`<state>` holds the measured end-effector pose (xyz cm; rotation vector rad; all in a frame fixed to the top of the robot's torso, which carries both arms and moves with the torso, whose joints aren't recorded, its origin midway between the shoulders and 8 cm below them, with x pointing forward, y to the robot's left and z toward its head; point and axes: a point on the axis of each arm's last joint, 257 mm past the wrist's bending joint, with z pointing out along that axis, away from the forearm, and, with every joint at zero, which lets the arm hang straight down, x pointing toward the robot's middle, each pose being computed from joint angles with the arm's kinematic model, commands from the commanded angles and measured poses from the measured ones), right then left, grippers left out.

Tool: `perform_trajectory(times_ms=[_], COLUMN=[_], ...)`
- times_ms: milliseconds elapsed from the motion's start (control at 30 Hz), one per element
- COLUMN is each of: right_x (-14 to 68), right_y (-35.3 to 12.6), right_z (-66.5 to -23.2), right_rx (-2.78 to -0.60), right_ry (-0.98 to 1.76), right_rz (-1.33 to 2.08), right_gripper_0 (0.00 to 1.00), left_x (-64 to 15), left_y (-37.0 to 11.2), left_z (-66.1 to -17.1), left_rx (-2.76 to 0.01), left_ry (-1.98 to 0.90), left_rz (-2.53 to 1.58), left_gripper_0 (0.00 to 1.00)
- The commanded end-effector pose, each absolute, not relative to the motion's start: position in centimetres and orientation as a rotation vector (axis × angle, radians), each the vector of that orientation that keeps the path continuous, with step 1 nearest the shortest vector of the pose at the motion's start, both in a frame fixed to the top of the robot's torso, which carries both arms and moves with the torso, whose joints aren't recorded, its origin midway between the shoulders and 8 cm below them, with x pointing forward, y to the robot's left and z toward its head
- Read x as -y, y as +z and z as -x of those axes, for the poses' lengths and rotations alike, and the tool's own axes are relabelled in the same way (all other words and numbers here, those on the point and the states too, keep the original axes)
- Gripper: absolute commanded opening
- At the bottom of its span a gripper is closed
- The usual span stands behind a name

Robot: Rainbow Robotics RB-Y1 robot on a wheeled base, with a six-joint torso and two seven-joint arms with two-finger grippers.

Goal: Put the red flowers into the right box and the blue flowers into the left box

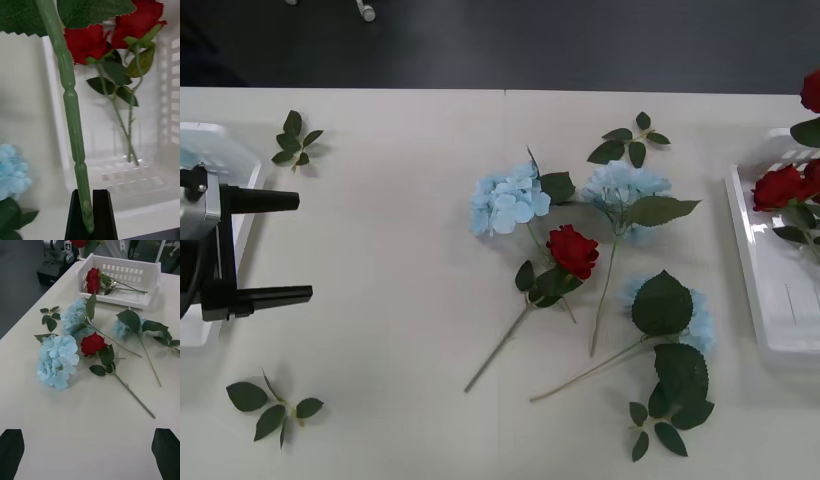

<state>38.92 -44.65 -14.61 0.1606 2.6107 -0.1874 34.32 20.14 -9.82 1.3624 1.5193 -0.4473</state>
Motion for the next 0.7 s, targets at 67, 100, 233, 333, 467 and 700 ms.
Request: perform_trajectory(times_ms=[67,100,233,333,467,700], right_x=[49.5,50.7,54.5,56.6,58.4,58.1], right_y=[-14.9,-15.4,-16.7,-18.2,-20.0,-23.1], right_z=[-39.2,-39.4,-40.3,-41.0,-41.4,-41.2], right_rx=[-2.616,-2.616,-2.606,-2.598,-2.602,-2.643], right_ry=[-0.309,-0.327,-0.388,-0.428,-0.5,-0.528], right_rz=[-0.159,-0.166,-0.156,-0.133,-0.097,-0.062], right_gripper_0=[0.0,0.0,0.0,0.0,0.0,0.0], left_x=[-22.1,-22.3,-22.4,-22.4,-22.4,-22.4], left_y=[-9.9,-10.0,-10.2,-10.2,-10.2,-10.2], left_z=[-34.5,-34.6,-34.6,-34.6,-34.6,-34.6], left_rx=[-1.552,-1.557,-1.563,-1.563,-1.563,-1.563], left_ry=[-0.384,-0.386,-0.39,-0.39,-0.39,-0.39], left_rz=[-1.357,-1.352,-1.347,-1.347,-1.347,-1.347], left_gripper_0=[1.0,1.0,1.0,1.0,1.0,1.0])
